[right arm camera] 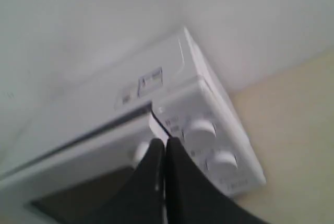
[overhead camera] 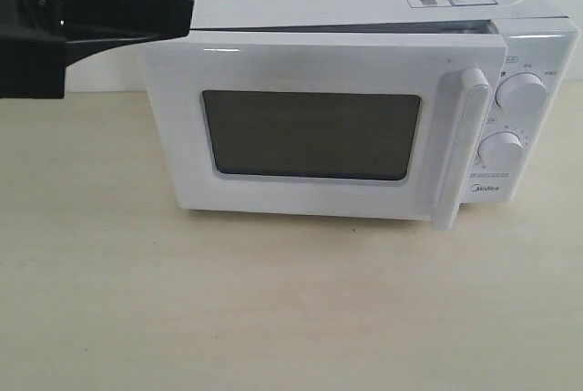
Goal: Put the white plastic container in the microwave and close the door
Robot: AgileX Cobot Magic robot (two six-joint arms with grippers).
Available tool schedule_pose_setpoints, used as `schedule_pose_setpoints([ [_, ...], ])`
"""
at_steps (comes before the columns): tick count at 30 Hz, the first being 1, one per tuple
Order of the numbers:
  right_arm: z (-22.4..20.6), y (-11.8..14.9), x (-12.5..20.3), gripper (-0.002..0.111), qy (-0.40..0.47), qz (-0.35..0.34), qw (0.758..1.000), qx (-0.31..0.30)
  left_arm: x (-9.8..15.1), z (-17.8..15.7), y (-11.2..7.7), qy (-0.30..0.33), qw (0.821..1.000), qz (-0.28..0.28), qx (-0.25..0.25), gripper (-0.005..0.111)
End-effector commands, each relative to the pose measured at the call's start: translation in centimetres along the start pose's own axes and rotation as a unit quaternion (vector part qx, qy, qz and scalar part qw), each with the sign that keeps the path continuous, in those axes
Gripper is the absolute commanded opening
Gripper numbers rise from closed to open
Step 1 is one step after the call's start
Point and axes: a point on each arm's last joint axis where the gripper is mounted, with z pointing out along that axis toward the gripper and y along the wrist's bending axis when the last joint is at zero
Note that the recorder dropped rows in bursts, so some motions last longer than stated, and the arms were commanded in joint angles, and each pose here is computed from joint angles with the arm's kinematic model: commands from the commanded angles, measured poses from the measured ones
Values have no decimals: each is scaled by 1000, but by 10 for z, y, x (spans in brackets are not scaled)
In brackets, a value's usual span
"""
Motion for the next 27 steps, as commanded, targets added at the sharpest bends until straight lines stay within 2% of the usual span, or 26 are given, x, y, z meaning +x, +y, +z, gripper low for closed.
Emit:
schedule_pose_setpoints([
  [1,19,1,27,0,173,-30,984,3,1,-1,-3,1,1000,-10,11,4],
  [5,25,9,42,0,258,-45,964,-46,6,1,-4,8,1000,-14,13,4],
  [7,27,19,47,0,287,-55,950,-108,8,2,-3,11,1000,-15,14,4],
  [11,35,39,46,0,282,-51,932,-222,10,2,-3,12,1000,-20,13,4],
  [12,39,43,44,0,272,-23,932,-240,11,3,-3,12,1000,-21,14,4],
  [15,48,45,36,0,222,-3,944,-243,11,3,-4,15,999,-22,19,4],
  [17,53,40,29,0,179,-2,960,-213,11,2,-5,15,999,-22,21,4],
  [20,58,36,22,0,139,8,973,-186,11,2,-5,13,999,-27,24,4],
  [25,60,43,27,0,150,-72,955,-245,10,3,-4,11,999,-27,19,4],
  [27,65,46,30,0,160,-72,948,-266,10,3,-4,9,999,-29,18,4],
])
